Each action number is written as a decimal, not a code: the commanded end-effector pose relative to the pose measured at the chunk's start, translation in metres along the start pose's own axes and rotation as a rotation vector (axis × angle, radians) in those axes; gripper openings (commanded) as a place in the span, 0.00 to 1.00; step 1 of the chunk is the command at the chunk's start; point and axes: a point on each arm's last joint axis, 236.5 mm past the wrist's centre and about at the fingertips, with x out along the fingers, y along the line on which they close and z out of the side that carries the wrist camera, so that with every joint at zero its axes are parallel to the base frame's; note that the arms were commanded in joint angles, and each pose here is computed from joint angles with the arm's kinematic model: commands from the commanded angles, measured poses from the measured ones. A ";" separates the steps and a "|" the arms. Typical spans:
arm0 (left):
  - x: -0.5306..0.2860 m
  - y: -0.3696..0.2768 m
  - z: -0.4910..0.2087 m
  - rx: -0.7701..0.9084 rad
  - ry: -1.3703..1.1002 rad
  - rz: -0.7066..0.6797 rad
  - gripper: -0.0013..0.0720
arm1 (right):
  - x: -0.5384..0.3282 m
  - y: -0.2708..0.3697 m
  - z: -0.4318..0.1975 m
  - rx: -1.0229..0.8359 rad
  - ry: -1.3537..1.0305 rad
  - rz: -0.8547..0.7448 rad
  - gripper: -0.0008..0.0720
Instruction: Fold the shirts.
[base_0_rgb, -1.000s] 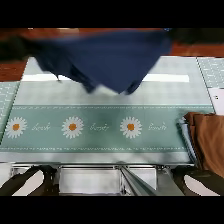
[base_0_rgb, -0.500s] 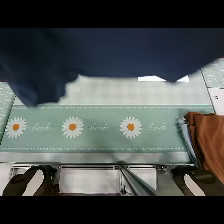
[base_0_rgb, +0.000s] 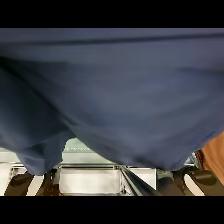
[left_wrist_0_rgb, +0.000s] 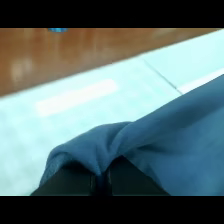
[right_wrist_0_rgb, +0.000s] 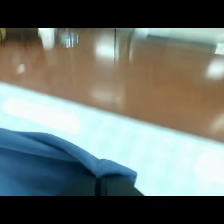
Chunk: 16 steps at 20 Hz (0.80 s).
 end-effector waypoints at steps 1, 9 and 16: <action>0.045 0.047 -0.068 -0.199 0.175 -0.034 0.05 | 0.058 -0.016 -0.060 0.053 0.216 0.015 0.05; 0.211 0.211 -0.232 -0.656 0.364 0.040 0.05 | 0.274 -0.096 -0.152 0.210 0.438 -0.032 0.05; 0.326 0.287 -0.236 -0.746 0.391 -0.031 0.05 | 0.414 -0.153 -0.219 0.540 0.506 -0.072 0.06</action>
